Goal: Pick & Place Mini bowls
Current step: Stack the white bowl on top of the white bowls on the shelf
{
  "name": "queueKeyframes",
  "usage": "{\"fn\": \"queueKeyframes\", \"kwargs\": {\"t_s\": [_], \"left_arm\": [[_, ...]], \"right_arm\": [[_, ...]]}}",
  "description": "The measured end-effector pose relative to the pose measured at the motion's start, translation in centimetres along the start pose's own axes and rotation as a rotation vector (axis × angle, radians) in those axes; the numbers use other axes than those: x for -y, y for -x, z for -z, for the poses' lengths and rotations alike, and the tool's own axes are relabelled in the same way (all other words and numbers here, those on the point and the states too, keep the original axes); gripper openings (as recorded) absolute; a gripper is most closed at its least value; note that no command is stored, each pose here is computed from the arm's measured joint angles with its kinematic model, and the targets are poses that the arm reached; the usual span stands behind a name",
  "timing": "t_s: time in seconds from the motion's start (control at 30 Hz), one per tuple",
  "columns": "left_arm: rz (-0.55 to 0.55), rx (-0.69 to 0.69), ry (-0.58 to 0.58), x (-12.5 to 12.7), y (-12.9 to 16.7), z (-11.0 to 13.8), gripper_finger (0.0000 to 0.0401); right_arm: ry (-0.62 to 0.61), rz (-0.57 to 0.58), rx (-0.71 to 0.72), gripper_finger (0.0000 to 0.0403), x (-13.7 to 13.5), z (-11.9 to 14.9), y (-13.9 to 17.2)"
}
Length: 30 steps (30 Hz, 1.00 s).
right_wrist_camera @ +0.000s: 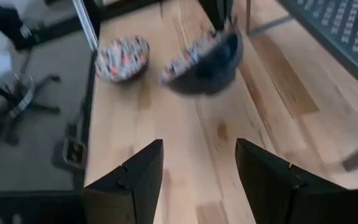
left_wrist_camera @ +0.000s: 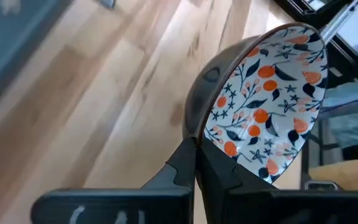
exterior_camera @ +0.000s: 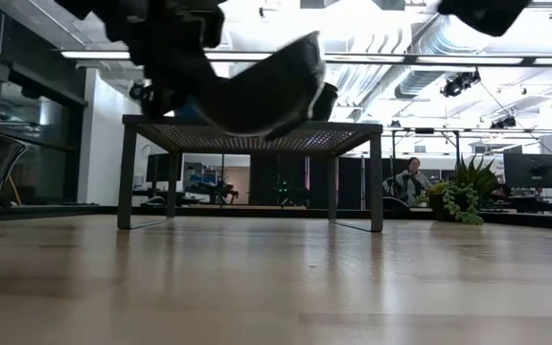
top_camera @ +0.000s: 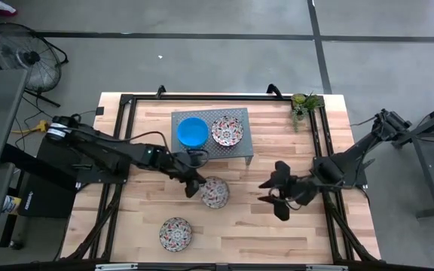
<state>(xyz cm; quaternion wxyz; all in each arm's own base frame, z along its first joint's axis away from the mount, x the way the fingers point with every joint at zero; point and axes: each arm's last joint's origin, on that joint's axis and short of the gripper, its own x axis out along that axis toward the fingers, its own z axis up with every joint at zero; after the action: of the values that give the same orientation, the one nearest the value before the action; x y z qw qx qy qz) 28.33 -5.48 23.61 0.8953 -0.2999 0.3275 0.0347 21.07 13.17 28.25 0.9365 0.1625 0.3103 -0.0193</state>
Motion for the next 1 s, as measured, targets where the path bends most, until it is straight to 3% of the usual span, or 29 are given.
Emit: {"fn": "queueKeyframes", "kwargs": {"t_s": [0.27,0.57,0.7,1.0], "left_arm": [[-0.018,0.054,-0.192,3.1,-1.2,-2.4,0.0],[-0.107,0.163,-0.353,6.4,-2.1,-5.4,0.0],[-0.151,0.18,-0.406,6.8,-2.4,-6.0,0.0],[-0.233,0.223,-0.443,6.8,-3.2,-6.3,0.0]], "right_arm": [[-0.132,-0.041,0.079,0.0188,-0.7,-0.7,-0.9],[-0.367,0.019,0.112,0.0188,-2.9,1.7,-2.7],[-0.462,0.047,0.165,0.0188,-3.6,2.6,-3.0],[-0.541,0.107,0.272,0.0188,-3.8,3.0,-2.8]]}}
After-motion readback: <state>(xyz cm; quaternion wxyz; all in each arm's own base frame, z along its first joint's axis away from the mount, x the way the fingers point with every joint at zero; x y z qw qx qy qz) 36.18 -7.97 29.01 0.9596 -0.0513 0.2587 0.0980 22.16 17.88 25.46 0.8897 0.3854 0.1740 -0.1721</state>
